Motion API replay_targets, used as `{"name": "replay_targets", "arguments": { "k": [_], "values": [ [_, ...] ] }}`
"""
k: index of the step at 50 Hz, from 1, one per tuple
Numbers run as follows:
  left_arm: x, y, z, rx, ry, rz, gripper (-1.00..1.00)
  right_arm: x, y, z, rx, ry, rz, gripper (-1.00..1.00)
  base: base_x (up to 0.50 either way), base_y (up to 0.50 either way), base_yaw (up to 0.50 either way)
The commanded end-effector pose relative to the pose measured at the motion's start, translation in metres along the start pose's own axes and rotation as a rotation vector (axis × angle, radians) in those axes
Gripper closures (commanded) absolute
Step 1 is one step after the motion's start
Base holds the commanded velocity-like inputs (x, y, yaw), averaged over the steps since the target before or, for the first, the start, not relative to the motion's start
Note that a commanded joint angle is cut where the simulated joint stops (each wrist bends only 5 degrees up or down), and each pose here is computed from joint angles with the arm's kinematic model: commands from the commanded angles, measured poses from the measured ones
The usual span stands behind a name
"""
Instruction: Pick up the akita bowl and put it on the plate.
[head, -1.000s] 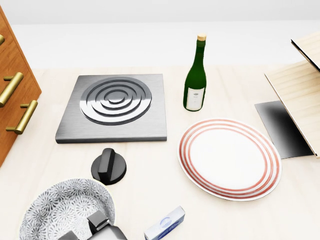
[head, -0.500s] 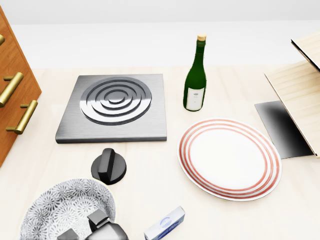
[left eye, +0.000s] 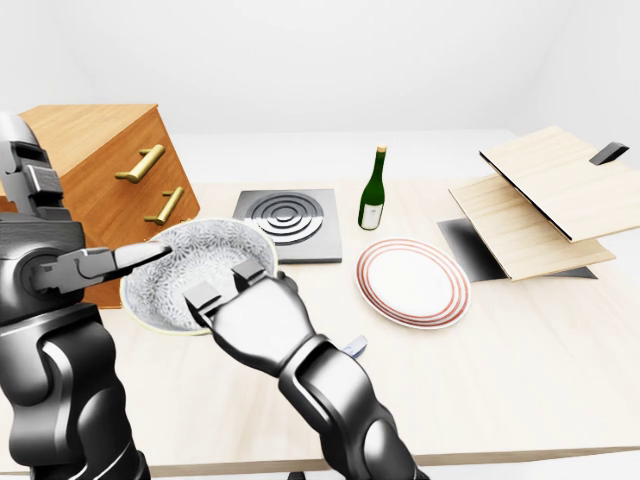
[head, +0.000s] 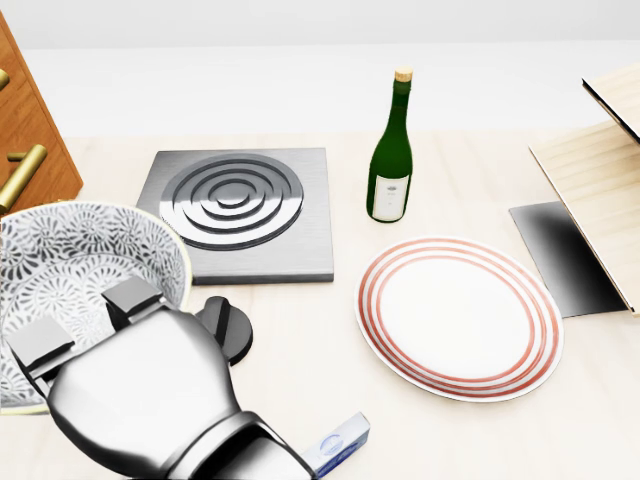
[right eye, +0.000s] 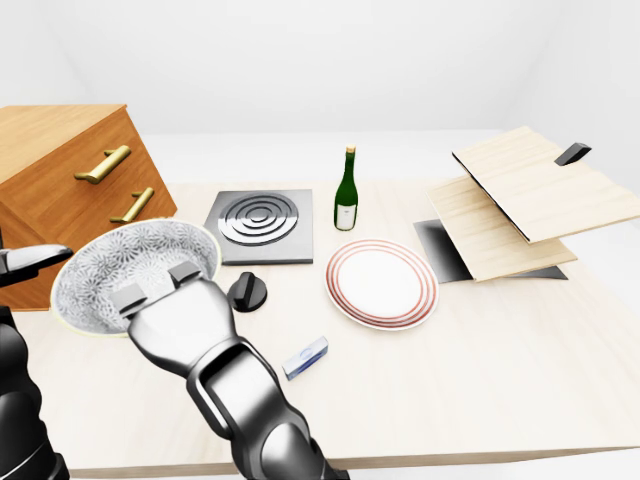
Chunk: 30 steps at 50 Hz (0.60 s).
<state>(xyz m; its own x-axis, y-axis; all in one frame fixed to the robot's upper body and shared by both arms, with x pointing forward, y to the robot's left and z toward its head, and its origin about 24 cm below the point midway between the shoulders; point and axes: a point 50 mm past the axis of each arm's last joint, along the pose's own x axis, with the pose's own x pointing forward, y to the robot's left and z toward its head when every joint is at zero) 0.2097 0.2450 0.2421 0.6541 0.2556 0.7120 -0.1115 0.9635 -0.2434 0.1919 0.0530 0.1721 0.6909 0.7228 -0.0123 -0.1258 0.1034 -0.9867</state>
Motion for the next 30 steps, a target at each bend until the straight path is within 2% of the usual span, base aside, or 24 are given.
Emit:
{"name": "replay_targets", "arguments": {
  "k": [1, 6, 20, 30],
  "values": [
    [0.001, 0.001, 0.001, -0.003, -0.004, 0.009, -1.00, -0.009, -0.039, -0.001, -0.136, 0.018, -0.175, 1.00, 0.00, 0.00, 0.00],
    [-0.001, -0.001, 0.005, -0.020, -0.019, 0.005, -1.00, -0.007, -0.035, -0.005, -0.120, 0.021, -0.153, 1.00, 0.00, 0.00, 0.00],
    [0.000, 0.001, 0.000, -0.009, 0.004, 0.008, -1.00, -0.006, -0.028, -0.008, -0.085, 0.021, -0.124, 1.00, 0.00, 0.00, 0.00],
    [0.000, 0.001, 0.001, -0.009, 0.000, 0.009, -1.00, -0.017, -0.051, -0.055, -0.079, 0.126, -0.214, 1.00, 0.00, 0.00, 0.00]
  ]
}}
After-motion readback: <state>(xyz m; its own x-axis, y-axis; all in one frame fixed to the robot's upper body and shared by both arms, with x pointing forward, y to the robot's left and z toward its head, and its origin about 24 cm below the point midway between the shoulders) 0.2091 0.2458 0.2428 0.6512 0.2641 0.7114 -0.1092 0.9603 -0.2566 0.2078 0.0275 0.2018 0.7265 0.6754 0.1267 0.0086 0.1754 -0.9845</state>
